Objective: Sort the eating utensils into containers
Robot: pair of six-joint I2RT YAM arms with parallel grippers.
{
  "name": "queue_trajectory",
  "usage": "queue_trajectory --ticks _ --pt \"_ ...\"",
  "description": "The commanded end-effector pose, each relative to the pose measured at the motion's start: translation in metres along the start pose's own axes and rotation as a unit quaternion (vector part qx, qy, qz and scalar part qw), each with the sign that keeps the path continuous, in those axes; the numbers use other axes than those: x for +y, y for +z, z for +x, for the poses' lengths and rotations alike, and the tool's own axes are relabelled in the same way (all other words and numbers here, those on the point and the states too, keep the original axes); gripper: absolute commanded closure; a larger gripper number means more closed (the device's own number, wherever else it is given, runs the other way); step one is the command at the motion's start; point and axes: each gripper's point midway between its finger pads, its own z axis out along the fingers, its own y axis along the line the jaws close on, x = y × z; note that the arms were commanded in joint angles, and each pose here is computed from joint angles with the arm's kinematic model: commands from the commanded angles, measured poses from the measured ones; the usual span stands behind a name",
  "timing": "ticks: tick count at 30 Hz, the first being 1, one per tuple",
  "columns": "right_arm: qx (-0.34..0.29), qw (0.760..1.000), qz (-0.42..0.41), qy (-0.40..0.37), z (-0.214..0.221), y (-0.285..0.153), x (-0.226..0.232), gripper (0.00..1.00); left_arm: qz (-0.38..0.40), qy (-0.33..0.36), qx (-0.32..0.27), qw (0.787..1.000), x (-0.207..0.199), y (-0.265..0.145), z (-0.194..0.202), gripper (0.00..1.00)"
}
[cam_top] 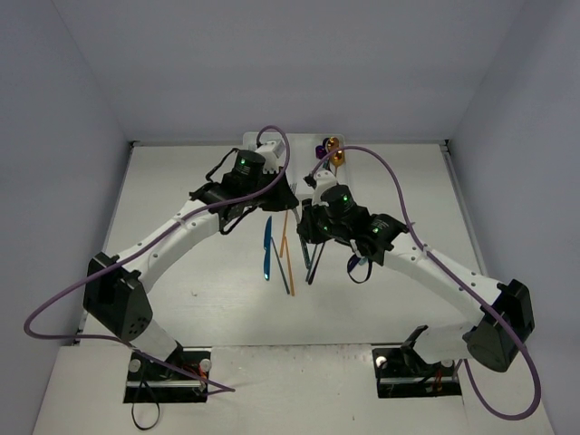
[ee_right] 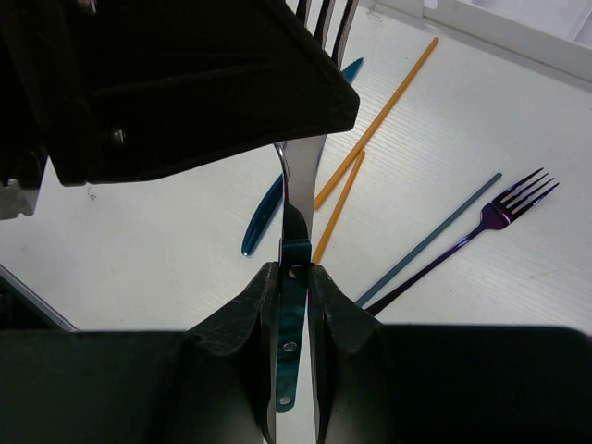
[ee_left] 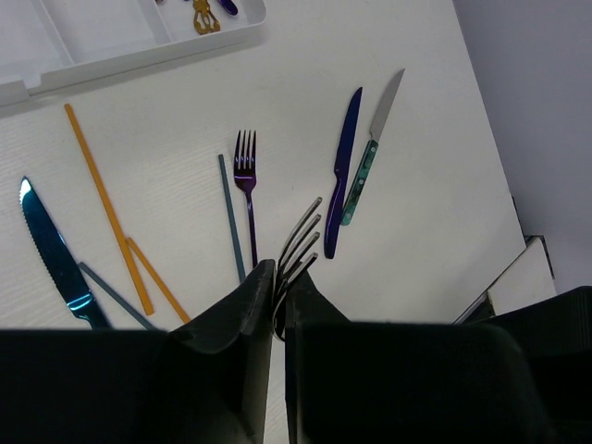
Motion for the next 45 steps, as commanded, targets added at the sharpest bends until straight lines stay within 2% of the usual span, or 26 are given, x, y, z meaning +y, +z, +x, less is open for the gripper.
queue_trajectory --ticks 1,4,6,7,14,17,20,24,33,35,38,40,42,45 --pt "-0.078 0.997 -0.023 0.003 -0.045 -0.013 0.016 0.87 0.022 0.040 -0.054 0.997 -0.016 -0.009 -0.036 1.00" --pt "-0.083 0.996 -0.010 0.006 -0.046 -0.014 0.011 0.52 0.010 0.044 -0.056 0.997 0.001 -0.008 -0.044 1.00" --pt "-0.089 0.996 -0.002 0.010 -0.047 -0.017 0.008 0.40 0.014 0.047 -0.056 0.997 0.010 -0.007 -0.050 1.00" --pt "-0.093 0.996 0.008 0.012 -0.047 -0.019 0.003 0.38 0.007 0.047 -0.060 0.997 0.023 -0.007 -0.059 1.00" --pt "-0.110 0.992 0.048 0.041 -0.033 -0.037 -0.020 0.35 -0.053 0.060 -0.053 0.995 0.121 0.004 -0.109 1.00" --pt "-0.107 0.991 0.051 0.059 -0.024 -0.045 -0.025 0.35 -0.053 0.068 -0.075 0.993 0.143 0.013 -0.153 1.00" --pt "-0.101 0.990 0.054 0.077 -0.015 -0.050 -0.027 0.35 -0.058 0.055 -0.067 0.995 0.182 0.039 -0.169 1.00" --pt "-0.087 0.990 0.067 0.093 -0.003 -0.053 -0.032 0.35 -0.057 0.065 -0.096 0.992 0.210 0.061 -0.210 1.00" --pt "-0.075 0.987 0.080 0.120 0.005 -0.056 -0.035 0.35 -0.066 0.059 -0.163 0.983 0.257 0.102 -0.237 1.00" --pt "-0.073 0.986 0.084 0.126 0.007 -0.057 -0.037 0.35 -0.070 0.060 -0.172 0.981 0.265 0.111 -0.236 0.92" --pt "-0.075 0.985 0.089 0.131 0.007 -0.057 -0.038 0.35 -0.069 0.056 -0.167 0.982 0.266 0.115 -0.231 0.59" --pt "-0.079 0.983 0.096 0.132 0.006 -0.059 -0.041 0.34 -0.067 0.068 -0.163 0.982 0.253 0.110 -0.233 0.45" --pt "-0.087 0.981 0.109 0.132 0.003 -0.061 -0.046 0.34 -0.079 0.082 -0.159 0.981 0.236 0.098 -0.235 0.37" --pt "-0.096 0.976 0.141 0.132 0.002 -0.064 -0.058 0.34 -0.117 0.113 -0.154 0.975 0.214 0.080 -0.234 0.34"
